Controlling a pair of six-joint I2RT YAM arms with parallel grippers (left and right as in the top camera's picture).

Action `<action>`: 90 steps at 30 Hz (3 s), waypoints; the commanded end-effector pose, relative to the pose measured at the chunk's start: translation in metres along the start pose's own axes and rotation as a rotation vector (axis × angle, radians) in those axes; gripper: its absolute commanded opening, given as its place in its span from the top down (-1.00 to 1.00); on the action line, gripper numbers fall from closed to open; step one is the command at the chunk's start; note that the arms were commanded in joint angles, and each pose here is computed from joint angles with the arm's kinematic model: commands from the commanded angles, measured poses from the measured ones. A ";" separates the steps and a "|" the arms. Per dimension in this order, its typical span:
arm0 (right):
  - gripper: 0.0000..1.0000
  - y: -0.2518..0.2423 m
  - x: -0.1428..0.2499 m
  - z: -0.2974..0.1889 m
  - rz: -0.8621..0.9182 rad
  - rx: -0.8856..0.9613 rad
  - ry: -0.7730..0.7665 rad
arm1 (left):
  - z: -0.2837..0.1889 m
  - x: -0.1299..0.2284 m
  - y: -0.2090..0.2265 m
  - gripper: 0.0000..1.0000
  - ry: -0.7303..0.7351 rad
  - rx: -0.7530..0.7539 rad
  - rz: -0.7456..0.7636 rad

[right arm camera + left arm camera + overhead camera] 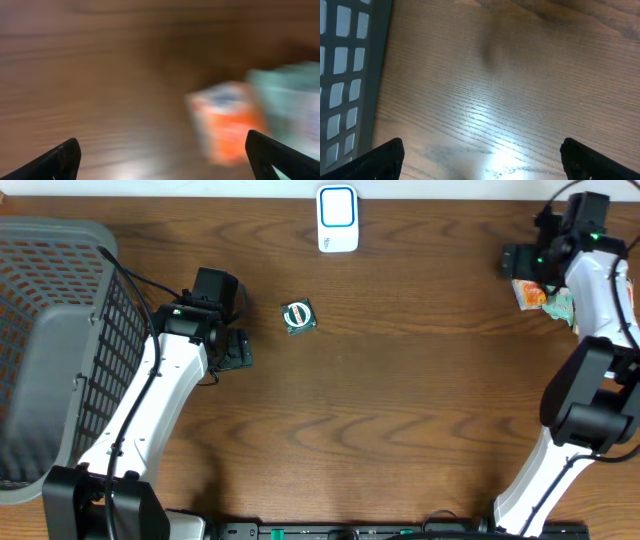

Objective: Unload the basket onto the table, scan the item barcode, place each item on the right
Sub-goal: 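Carry the teal pack to the right edge and release it, then move the right gripper toward the Zam-Buk tin, then close the right gripper on the green Zam-Buk tin and lift it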

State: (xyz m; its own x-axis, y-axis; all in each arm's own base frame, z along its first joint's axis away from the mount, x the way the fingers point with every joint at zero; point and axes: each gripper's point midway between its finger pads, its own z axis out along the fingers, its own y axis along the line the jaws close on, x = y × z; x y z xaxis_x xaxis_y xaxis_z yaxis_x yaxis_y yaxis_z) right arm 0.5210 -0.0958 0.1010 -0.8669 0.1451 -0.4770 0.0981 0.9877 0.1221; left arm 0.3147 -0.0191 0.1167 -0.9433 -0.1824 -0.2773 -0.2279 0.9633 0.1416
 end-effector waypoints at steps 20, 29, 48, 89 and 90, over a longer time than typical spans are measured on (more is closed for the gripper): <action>-0.98 0.335 0.061 -0.002 -0.398 -0.476 0.016 | -0.004 -0.002 0.004 -0.95 -0.013 -0.005 -0.013; -0.99 0.393 0.100 0.021 -0.540 -0.278 -0.053 | -0.004 -0.002 0.004 -0.95 -0.013 -0.005 -0.013; -0.91 0.408 0.160 0.064 -0.617 -0.275 0.076 | -0.004 -0.002 0.004 -0.95 -0.013 -0.005 -0.013; -0.02 0.414 0.138 -0.012 -0.494 -0.588 0.122 | -0.004 -0.002 0.004 -0.96 -0.013 -0.005 -0.013; -0.02 0.414 0.135 -0.020 -0.471 -0.632 0.135 | -0.004 -0.002 0.004 -0.95 -0.013 -0.005 -0.013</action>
State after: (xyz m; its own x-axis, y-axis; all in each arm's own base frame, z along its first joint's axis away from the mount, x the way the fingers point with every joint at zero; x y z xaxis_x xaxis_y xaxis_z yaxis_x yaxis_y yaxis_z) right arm 0.4365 0.3265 0.0399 -0.7882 -0.4275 -0.4427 -0.5632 0.7910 0.2390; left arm 0.3147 -0.0191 0.1167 -0.9433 -0.1824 -0.2773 -0.2279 0.9633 0.1416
